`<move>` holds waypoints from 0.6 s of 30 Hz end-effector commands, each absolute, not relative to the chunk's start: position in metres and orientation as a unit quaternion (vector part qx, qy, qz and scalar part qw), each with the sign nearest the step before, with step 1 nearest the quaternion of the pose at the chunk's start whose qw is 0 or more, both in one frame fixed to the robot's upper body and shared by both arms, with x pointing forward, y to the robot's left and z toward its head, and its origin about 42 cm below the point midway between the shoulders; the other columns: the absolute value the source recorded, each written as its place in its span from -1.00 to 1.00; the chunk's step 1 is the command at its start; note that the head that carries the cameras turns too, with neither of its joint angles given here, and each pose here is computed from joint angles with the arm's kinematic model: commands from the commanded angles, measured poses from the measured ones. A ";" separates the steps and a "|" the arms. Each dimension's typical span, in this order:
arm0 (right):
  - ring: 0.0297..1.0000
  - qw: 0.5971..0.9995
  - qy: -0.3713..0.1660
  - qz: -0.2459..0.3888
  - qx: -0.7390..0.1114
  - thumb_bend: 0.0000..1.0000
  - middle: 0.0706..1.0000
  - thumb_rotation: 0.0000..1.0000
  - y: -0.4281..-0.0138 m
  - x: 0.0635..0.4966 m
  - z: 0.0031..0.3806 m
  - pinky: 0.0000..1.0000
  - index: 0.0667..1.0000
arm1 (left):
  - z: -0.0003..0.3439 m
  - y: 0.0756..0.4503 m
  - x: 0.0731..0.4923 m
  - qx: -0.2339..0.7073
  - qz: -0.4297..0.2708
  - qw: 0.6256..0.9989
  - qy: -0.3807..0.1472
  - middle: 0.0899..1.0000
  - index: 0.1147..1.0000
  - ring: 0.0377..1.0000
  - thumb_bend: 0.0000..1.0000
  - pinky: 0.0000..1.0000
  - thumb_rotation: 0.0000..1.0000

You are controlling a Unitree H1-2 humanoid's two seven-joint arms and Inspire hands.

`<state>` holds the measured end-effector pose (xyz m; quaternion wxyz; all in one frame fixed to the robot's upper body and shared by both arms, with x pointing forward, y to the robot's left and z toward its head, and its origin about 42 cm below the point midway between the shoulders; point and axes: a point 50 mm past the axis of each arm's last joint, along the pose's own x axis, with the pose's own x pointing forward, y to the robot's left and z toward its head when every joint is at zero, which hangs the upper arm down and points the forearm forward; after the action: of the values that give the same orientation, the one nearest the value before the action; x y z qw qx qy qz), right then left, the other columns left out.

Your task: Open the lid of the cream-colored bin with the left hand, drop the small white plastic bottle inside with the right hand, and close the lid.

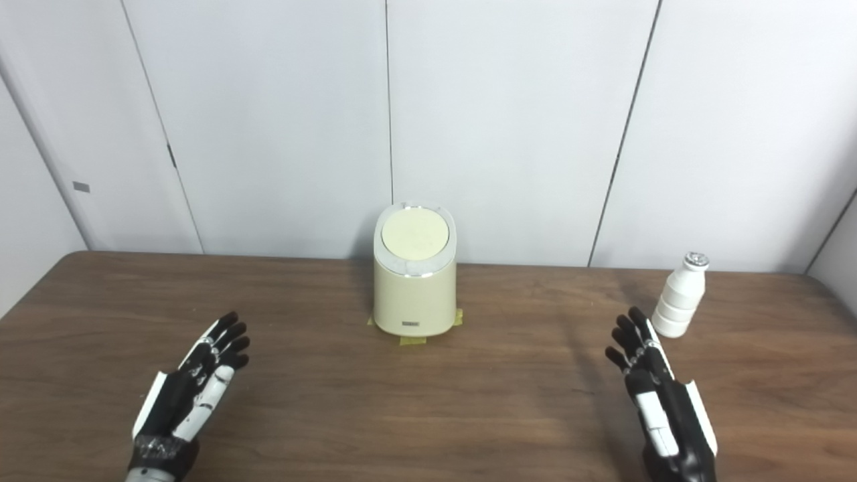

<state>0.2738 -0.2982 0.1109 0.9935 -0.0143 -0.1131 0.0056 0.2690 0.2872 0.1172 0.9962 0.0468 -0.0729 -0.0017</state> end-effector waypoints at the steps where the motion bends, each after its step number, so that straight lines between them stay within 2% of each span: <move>1: 0.89 0.999 0.027 -0.016 0.017 0.27 0.90 0.67 -0.297 0.223 0.027 0.80 0.92 | 0.062 0.279 0.242 0.016 0.009 1.000 0.021 0.81 0.88 0.78 -0.22 0.74 0.13; 18: 0.88 1.000 0.028 -0.013 0.007 0.28 0.90 0.71 -0.298 0.221 0.028 0.79 0.92 | 0.063 0.279 0.241 0.020 0.008 1.000 0.021 0.81 0.89 0.78 -0.20 0.74 0.16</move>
<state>0.2745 -0.2987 0.1105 0.9936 -0.0158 -0.1121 0.0061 0.2693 0.2871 0.1170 0.9963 0.0468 -0.0726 -0.0019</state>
